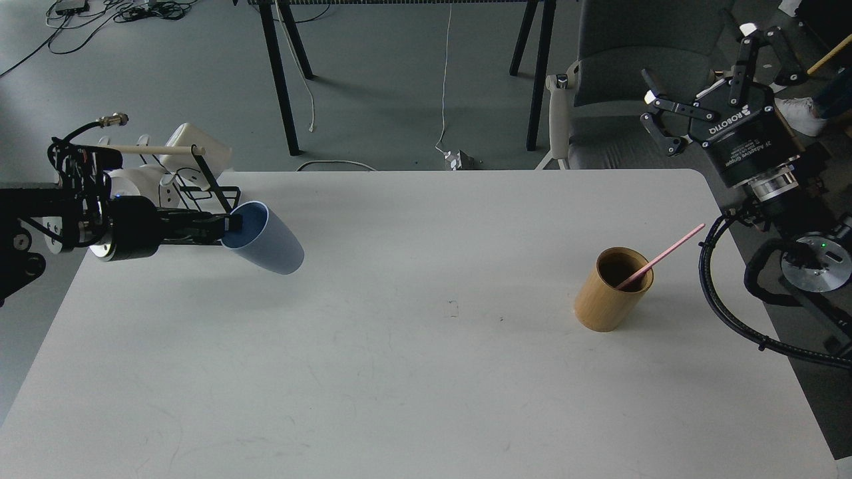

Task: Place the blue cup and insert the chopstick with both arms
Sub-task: 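Lift and carry the blue cup toward the table center with left gripper, then set the blue cup upright on the table and open the left gripper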

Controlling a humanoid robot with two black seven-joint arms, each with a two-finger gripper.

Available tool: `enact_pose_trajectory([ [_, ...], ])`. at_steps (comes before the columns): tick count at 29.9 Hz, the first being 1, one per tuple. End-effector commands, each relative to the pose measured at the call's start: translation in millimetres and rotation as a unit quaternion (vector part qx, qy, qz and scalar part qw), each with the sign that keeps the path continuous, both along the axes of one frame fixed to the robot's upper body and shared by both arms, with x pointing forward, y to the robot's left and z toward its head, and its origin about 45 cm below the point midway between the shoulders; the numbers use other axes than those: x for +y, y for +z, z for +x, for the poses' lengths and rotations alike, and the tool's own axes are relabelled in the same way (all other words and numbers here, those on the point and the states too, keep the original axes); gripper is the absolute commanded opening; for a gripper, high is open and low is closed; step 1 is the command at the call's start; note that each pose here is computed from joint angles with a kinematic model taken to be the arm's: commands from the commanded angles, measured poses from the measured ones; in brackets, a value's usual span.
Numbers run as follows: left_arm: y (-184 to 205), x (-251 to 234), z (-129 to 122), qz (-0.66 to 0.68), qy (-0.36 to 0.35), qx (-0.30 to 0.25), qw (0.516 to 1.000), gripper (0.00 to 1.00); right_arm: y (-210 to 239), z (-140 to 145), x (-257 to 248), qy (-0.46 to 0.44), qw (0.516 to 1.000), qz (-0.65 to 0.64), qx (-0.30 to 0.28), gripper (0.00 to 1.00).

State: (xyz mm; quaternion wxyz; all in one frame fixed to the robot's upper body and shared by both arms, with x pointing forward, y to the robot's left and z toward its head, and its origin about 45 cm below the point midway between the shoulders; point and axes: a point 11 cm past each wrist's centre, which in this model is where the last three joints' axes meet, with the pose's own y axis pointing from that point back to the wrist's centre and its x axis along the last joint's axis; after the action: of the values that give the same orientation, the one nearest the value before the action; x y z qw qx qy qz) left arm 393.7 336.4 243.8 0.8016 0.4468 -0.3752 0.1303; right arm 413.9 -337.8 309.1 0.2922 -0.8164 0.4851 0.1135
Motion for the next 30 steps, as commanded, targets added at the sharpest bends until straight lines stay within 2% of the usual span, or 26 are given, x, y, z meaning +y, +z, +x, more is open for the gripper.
enact_pose_trajectory([
  [1,11.4,-48.7,17.4,0.002,-0.051,0.007,0.999,0.0,-0.5,3.2,-10.3,-0.017,1.0,-0.001,0.0,0.96],
  [7,-13.7,-134.1,40.9,0.066,-0.131,0.023,0.989,0.0,-5.3,5.0,-14.7,-0.026,1.0,-0.001,0.005,0.96],
  [10,-31.0,-175.1,42.8,0.089,-0.163,0.026,0.982,0.0,-4.2,5.3,-15.8,-0.028,1.0,0.0,0.004,0.96],
  [15,-47.7,-212.9,36.4,0.101,-0.194,0.032,0.975,0.0,-3.7,5.4,-16.0,-0.028,1.0,-0.001,0.003,0.96],
  [22,-67.7,-230.6,22.5,0.122,-0.223,0.046,0.966,0.0,-3.0,5.0,-18.6,-0.03,1.0,-0.003,0.003,0.96],
  [30,-73.0,-238.1,21.8,0.128,-0.228,0.042,0.964,0.0,-3.2,5.0,-18.1,-0.03,1.0,-0.002,0.003,0.96],
])
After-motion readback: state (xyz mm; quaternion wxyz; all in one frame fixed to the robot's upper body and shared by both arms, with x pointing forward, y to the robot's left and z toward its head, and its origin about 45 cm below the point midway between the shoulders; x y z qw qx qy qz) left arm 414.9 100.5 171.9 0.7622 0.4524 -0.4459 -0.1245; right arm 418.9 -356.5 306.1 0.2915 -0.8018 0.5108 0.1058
